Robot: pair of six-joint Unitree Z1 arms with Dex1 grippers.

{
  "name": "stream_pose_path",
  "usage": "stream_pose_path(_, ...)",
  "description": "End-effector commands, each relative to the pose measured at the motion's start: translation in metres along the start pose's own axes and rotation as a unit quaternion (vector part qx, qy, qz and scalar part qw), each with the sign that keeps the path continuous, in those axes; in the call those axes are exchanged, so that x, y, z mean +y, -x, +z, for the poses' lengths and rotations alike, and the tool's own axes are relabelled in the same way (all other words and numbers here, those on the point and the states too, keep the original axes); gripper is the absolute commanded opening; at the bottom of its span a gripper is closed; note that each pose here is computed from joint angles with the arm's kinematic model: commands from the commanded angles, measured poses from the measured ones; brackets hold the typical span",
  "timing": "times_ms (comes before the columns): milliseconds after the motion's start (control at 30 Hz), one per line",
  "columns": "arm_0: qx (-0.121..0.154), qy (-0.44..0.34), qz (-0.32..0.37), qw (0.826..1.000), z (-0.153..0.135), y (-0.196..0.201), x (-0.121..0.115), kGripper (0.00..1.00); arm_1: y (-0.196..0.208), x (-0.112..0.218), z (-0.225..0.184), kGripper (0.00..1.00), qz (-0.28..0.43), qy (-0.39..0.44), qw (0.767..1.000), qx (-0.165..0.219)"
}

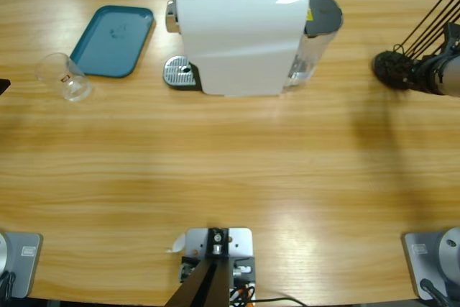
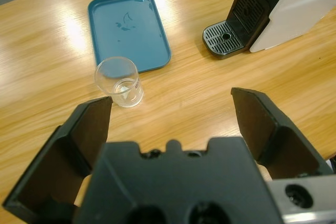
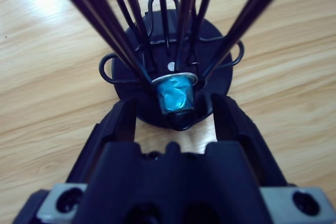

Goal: Pour coffee

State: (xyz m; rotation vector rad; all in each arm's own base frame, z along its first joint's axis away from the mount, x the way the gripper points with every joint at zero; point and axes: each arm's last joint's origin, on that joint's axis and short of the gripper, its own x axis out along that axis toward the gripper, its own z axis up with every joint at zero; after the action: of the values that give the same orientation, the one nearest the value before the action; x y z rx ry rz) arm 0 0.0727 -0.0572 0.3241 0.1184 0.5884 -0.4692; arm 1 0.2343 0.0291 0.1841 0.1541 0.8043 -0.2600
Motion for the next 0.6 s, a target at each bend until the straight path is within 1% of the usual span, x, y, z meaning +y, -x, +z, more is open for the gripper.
stream_pose_path(33, 0.005, 0.001, -0.008, 1.000, -0.011, -0.001, 0.001, 0.977, 0.016, -0.006, -0.002, 0.586, -0.015, 0.010, 1.000, -0.004)
stream_pose_path(100, 0.004, 0.001, -0.008, 1.000, -0.011, -0.001, 0.001, 0.977, 0.012, -0.005, -0.004, 0.568, -0.018, 0.012, 1.000, 0.004)
stream_pose_path(133, 0.004, 0.001, -0.008, 1.000, -0.011, -0.001, 0.001, 0.977, 0.010, -0.004, -0.004, 0.510, -0.019, 0.012, 1.000, 0.008)
stream_pose_path(167, 0.004, 0.001, -0.008, 1.000, -0.011, -0.001, 0.001, 0.977, 0.007, -0.004, -0.004, 0.503, -0.020, 0.013, 1.000, 0.010)
stream_pose_path(600, 0.007, 0.001, -0.007, 1.000, -0.011, -0.002, 0.001, 0.977, -0.010, 0.000, 0.001, 0.503, -0.020, 0.010, 1.000, 0.010)
